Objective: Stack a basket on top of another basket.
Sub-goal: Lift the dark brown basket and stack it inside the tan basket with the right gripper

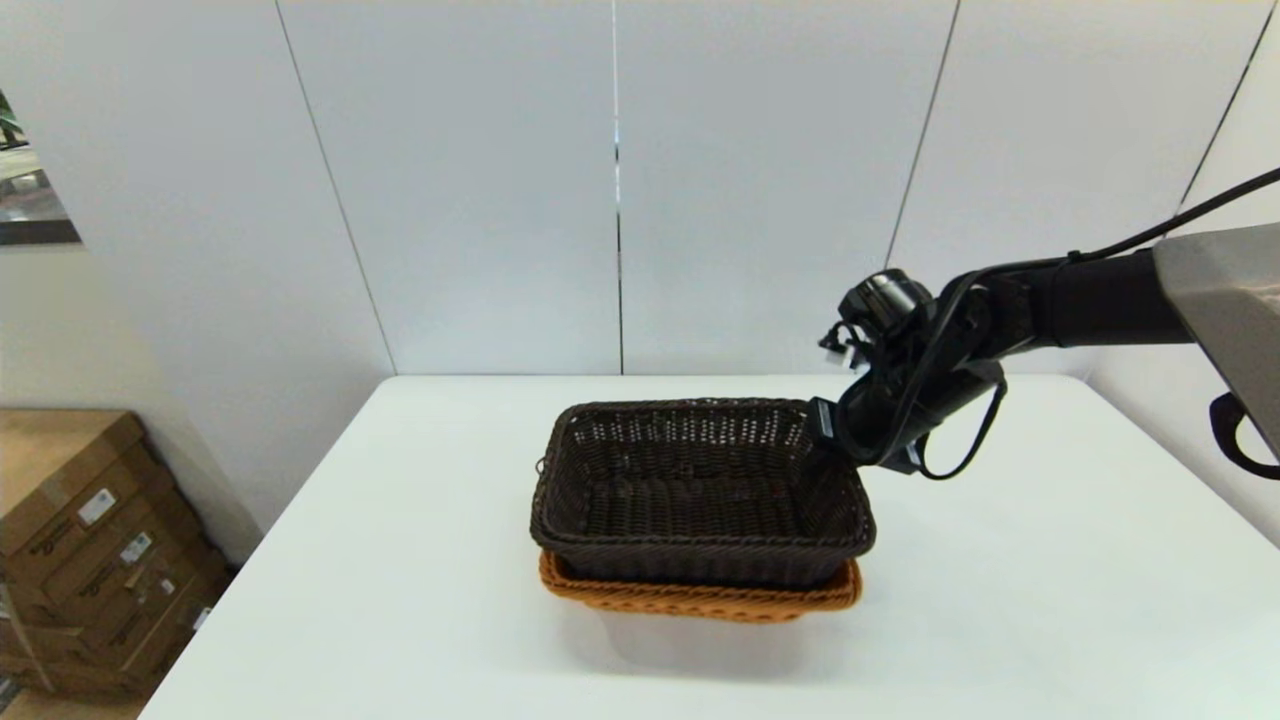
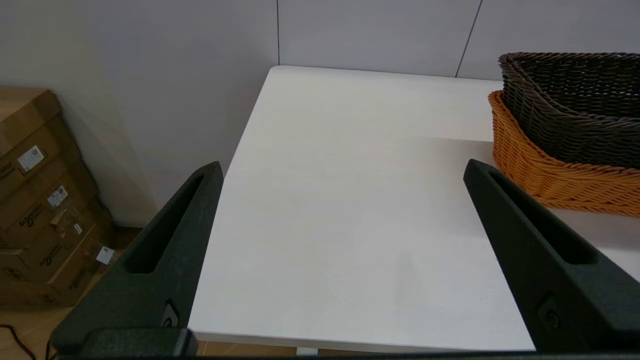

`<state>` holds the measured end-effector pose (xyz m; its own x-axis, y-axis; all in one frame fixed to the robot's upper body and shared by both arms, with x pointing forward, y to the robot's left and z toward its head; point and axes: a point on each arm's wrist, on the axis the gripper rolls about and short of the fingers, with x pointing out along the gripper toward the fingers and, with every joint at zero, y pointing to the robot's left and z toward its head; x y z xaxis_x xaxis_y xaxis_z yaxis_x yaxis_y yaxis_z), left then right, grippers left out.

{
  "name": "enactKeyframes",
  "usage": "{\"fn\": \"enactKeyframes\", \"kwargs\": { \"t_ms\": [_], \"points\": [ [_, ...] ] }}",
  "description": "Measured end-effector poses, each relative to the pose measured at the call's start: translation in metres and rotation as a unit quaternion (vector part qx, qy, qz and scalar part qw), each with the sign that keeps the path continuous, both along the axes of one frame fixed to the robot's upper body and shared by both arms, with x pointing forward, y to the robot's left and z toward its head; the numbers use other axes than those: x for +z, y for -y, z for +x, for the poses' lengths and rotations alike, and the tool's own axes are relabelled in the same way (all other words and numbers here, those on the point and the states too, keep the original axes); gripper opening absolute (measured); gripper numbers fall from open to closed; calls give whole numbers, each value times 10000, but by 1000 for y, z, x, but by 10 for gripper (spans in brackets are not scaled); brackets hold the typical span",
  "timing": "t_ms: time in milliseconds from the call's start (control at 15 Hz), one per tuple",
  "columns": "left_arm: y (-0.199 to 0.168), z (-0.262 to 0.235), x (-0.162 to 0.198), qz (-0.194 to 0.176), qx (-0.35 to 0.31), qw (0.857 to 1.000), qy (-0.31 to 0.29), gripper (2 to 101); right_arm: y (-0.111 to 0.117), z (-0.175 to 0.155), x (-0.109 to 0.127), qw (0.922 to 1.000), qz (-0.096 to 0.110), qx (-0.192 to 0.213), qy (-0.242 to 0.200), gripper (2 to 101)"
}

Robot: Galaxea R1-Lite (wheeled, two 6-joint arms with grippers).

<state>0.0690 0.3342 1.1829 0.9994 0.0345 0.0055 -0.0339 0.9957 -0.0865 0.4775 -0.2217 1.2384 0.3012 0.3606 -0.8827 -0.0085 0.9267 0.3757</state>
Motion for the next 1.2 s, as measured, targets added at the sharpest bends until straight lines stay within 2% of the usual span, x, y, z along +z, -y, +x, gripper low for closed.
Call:
{"fn": "enactKeyframes", "kwargs": {
  "t_ms": [600,867,1200],
  "points": [
    [0,0,0,-1,0,10000,0,978,2,0,4,10000,-19,41,82,155],
    [0,0,0,0,0,10000,0,978,2,0,3,9999,-92,25,106,473],
    [0,0,0,0,0,10000,0,978,5,0,5,9997,-183,-32,149,714]
  ]
}}
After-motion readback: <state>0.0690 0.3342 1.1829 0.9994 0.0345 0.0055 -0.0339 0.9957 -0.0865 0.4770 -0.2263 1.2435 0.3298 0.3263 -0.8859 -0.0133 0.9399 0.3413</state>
